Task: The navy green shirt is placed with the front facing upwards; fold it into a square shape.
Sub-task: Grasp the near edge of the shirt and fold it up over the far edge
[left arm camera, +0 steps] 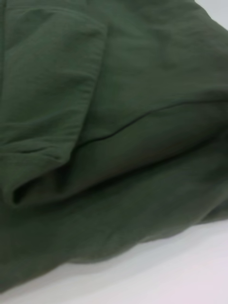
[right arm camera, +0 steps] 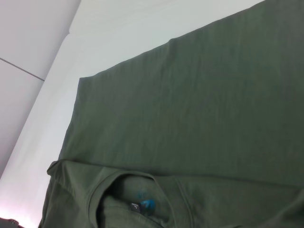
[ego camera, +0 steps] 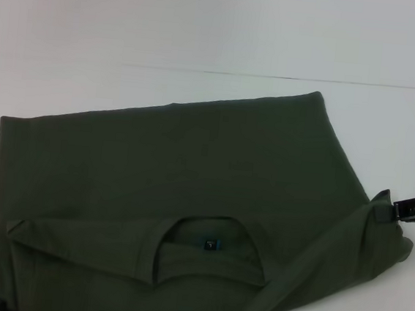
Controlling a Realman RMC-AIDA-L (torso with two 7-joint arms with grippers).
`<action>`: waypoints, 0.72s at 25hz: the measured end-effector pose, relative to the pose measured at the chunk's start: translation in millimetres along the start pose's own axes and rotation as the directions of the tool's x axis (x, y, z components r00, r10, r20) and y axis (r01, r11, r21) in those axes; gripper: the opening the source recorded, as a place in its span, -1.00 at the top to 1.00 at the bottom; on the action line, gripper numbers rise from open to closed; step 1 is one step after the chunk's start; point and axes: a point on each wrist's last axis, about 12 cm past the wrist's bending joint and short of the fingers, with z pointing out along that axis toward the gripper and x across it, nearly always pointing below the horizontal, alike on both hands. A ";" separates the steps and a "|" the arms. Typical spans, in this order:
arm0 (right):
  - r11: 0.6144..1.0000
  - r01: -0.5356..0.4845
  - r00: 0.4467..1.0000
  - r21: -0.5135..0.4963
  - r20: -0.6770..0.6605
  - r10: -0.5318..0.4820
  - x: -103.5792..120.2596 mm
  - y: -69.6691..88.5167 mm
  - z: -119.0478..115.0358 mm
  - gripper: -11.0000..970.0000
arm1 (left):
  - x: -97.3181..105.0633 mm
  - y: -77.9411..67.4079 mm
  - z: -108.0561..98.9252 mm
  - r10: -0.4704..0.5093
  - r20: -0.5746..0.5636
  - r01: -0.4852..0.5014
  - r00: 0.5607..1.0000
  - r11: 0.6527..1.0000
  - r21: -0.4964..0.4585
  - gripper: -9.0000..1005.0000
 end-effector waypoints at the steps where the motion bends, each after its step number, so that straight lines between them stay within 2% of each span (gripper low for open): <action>1: 1.000 0.000 1.000 0.000 0.000 0.000 0.0 0.0 0.0 0.90 | -0.3 -0.8 1.1 0.001 -0.002 -0.001 1.000 1.000 0.003 -0.37; 18: 1.000 0.000 1.000 -0.002 -0.001 0.000 -0.2 0.4 0.6 0.90 | -6.8 -14.1 17.8 0.031 -0.058 -0.029 0.998 0.999 0.039 -0.36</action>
